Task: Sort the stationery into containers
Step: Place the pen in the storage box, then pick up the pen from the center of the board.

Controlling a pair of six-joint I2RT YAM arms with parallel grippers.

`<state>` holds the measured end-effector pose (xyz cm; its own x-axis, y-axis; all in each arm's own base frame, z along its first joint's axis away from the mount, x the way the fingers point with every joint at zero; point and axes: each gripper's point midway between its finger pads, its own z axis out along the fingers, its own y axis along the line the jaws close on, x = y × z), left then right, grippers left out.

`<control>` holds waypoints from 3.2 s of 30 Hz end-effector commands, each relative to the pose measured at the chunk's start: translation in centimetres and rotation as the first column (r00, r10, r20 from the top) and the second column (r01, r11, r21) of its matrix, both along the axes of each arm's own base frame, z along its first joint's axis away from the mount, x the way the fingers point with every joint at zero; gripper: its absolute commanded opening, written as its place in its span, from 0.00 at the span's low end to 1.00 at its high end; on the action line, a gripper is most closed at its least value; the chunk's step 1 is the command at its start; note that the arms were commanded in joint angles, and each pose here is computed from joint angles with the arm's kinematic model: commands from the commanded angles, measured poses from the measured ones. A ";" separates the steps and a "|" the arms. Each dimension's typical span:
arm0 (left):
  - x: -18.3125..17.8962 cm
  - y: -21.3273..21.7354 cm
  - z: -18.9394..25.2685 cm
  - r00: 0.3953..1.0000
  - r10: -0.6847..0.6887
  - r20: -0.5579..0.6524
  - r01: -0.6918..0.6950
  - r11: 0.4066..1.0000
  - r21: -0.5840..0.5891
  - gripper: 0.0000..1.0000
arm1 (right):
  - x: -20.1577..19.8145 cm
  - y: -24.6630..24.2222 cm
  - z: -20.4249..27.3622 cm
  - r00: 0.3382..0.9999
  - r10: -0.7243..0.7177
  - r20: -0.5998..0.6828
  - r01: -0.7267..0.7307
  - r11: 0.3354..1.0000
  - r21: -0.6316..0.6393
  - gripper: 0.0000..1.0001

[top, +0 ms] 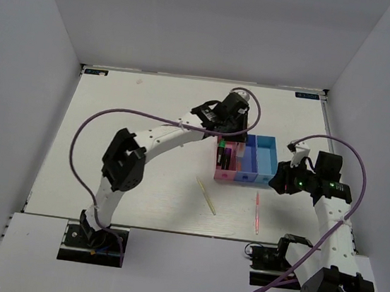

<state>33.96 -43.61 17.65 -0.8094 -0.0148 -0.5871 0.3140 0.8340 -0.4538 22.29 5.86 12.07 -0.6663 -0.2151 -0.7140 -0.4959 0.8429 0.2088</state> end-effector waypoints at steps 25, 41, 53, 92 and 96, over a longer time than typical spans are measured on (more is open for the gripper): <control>-1.8 -4.7 2.9 0.996 -0.088 -0.020 0.083 0.979 -0.187 0.55 | -4.0 3.1 0.5 0.968 0.230 -0.099 -0.226 0.973 0.051 0.52; -17.0 13.2 -9.1 0.978 0.183 -0.104 -0.151 0.953 0.262 0.64 | -7.2 2.1 -3.6 0.923 0.337 -0.184 -0.361 0.925 -0.117 0.26; -16.0 8.6 -11.5 0.949 0.273 -0.155 -0.235 0.946 0.223 0.65 | -6.8 1.9 -7.2 0.923 0.242 -0.297 -0.307 0.932 -0.192 0.48; -16.3 10.9 -12.9 0.927 0.350 -0.130 -0.316 0.921 0.226 0.65 | -5.1 2.6 -11.3 0.910 0.119 -0.396 -0.303 0.844 -0.442 0.02; -16.3 10.7 -12.7 0.930 0.344 -0.129 -0.312 0.925 0.219 0.65 | -5.8 3.5 -11.1 0.897 0.164 -0.411 -0.335 0.858 -0.390 0.00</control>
